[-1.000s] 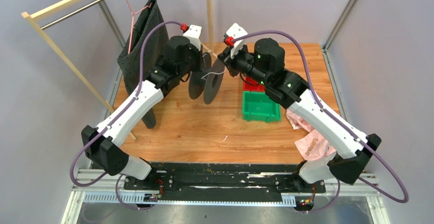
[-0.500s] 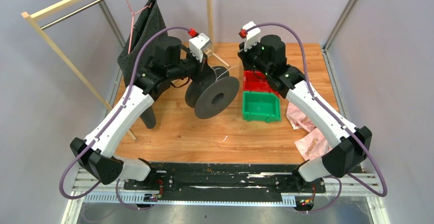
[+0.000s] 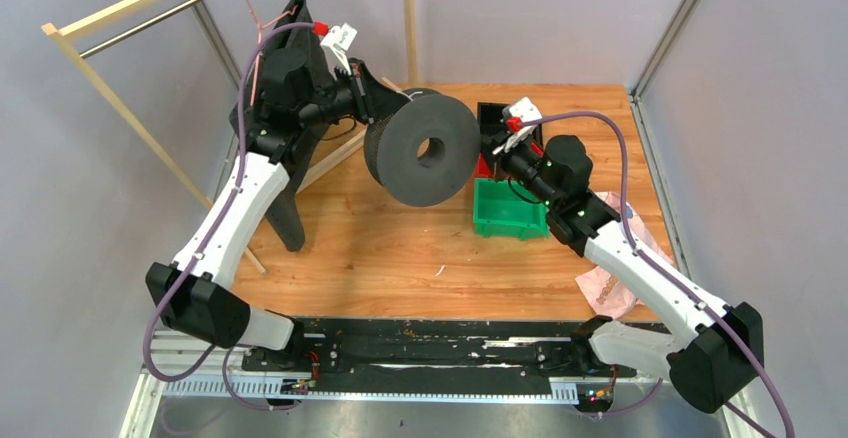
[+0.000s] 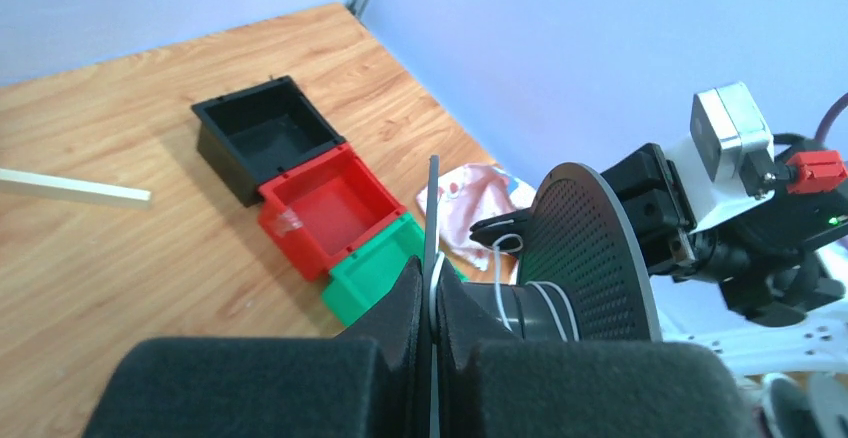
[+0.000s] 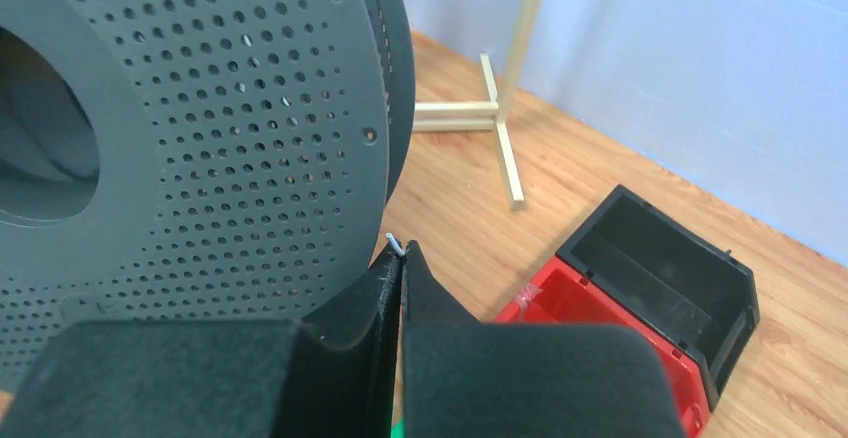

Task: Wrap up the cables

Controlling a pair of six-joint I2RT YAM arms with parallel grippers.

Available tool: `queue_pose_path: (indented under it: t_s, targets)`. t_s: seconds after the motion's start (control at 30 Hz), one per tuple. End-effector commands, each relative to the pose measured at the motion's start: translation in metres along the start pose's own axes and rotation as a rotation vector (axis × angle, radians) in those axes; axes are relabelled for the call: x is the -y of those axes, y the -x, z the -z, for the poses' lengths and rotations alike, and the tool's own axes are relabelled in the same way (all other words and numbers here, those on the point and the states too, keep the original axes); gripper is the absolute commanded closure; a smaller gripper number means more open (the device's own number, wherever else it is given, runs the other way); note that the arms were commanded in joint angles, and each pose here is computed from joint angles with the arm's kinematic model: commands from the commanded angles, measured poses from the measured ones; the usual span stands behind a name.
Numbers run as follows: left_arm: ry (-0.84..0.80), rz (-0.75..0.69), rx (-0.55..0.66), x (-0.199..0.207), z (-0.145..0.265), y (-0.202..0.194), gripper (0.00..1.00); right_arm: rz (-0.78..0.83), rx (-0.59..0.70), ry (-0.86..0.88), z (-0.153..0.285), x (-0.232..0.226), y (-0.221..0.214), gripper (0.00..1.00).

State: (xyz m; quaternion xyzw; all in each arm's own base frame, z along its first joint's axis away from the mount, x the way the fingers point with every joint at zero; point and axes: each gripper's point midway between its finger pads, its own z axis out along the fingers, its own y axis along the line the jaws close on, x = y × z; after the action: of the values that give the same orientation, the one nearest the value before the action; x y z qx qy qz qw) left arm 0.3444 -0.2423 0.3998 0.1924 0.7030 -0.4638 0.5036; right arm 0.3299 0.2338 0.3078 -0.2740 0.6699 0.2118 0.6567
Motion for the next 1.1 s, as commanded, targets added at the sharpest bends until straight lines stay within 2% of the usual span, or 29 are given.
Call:
queue_pose_path:
  t_s: [0.0,0.2,0.43,0.6,0.73,0.93,1.07]
  targets:
    - [-0.053,0.179,0.075,0.008,-0.009,0.024,1.00,-0.060,0.119,0.067,0.005,-0.014,0.022,0.99]
    - [0.014,0.366,0.121,-0.007,-0.018,0.035,1.00,-0.060,0.095,0.067,0.009,-0.019,0.005,0.99]
    - [0.080,0.587,0.170,-0.023,-0.018,0.039,1.00,-0.045,0.151,0.084,0.015,-0.023,0.013,0.99]
    - [0.189,0.714,0.256,-0.043,-0.008,0.032,1.00,-0.043,0.137,0.086,0.016,-0.029,0.008,0.99]
    - [0.292,0.808,0.332,-0.058,0.003,0.026,1.00,0.030,0.120,0.062,0.017,-0.034,0.008,0.99]
    - [0.409,0.910,0.406,-0.070,0.015,0.019,1.00,0.112,0.097,0.089,0.012,-0.054,0.005,0.99]
    - [0.466,0.912,0.432,-0.074,0.022,0.015,1.00,0.125,0.104,0.104,0.007,-0.067,0.011,0.99]
